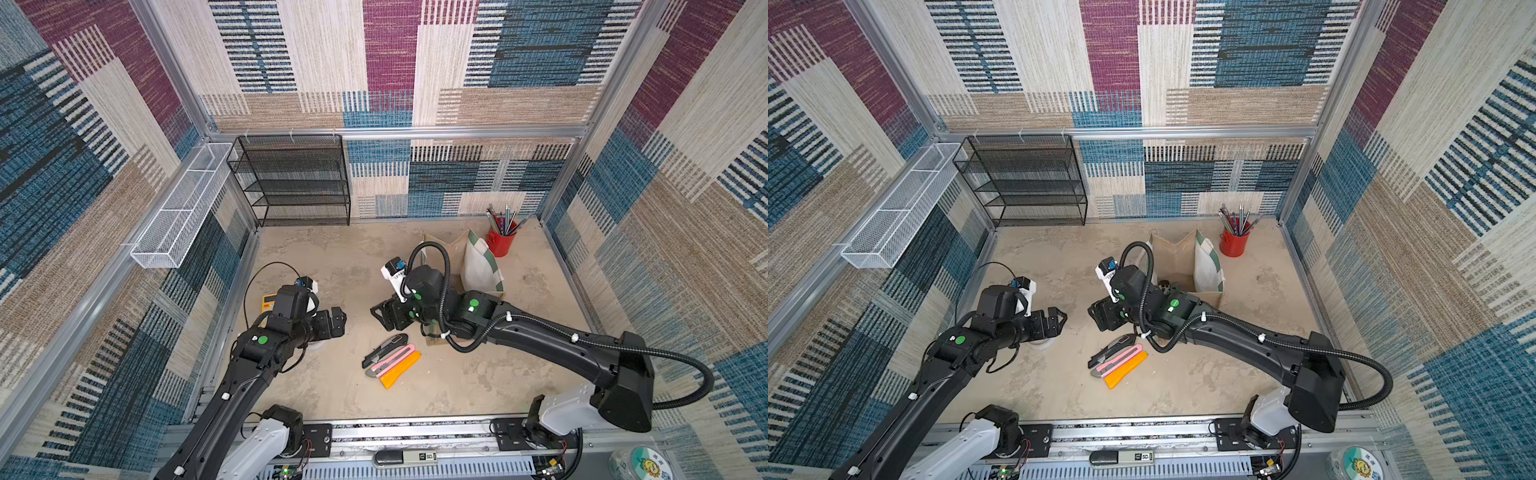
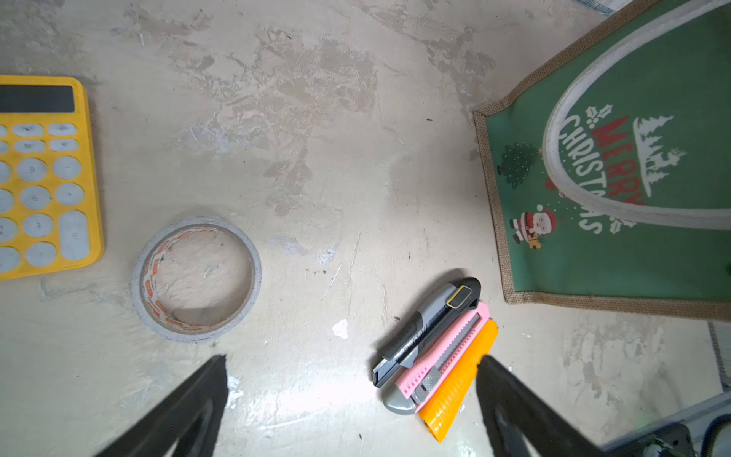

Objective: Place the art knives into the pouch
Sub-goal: Pick up the utility knife at the center of the board.

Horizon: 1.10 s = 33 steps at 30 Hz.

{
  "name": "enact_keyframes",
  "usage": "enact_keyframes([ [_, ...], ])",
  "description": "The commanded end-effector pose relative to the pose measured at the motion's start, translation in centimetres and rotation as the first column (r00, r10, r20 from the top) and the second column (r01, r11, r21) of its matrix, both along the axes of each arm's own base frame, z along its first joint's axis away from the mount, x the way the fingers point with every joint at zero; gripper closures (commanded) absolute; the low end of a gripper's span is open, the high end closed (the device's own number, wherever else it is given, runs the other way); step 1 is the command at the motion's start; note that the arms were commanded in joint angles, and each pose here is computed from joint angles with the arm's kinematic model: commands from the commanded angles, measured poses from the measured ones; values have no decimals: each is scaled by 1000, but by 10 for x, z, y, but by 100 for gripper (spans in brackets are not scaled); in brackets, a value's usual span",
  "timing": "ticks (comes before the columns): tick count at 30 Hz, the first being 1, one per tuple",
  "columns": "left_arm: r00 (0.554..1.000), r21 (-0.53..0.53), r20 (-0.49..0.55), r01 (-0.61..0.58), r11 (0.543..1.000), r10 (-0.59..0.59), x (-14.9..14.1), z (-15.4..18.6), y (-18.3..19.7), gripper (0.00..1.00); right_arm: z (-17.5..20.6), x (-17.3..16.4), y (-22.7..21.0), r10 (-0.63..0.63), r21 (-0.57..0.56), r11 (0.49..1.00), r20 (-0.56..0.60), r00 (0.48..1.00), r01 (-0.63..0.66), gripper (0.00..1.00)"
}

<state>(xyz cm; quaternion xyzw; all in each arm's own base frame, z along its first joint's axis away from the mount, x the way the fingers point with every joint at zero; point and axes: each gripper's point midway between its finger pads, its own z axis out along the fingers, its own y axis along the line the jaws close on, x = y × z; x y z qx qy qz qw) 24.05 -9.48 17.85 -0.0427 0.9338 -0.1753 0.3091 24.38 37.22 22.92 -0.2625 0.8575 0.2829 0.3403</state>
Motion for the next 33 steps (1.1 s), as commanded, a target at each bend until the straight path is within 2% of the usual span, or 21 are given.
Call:
enact_keyframes([
  [1, 1000, -67, 2, 17, 998, -17, 0, 3, -9, 1, -12, 1, 5, -16, 14, 1000, -32, 999, 16, 24],
  [7, 1000, -77, 4, -6, 997, 6, -2, 0, -5, 1, -69, -4, 3, -23, -89, 996, -130, 991, 11, 28],
  [16, 1000, -64, 3, -12, 998, 12, -1, -1, -2, 1, -132, -19, -1, -20, -154, 988, -253, 967, -20, 36],
  [24, 1000, -55, 2, -14, 998, 14, -1, -3, -1, 1, -164, -31, -6, -26, -182, 983, -325, 945, -36, 42],
  [33, 1000, -50, 4, -11, 999, 12, -1, -3, 0, 1, -177, -26, -7, -71, -214, 977, -337, 939, -3, 43],
])
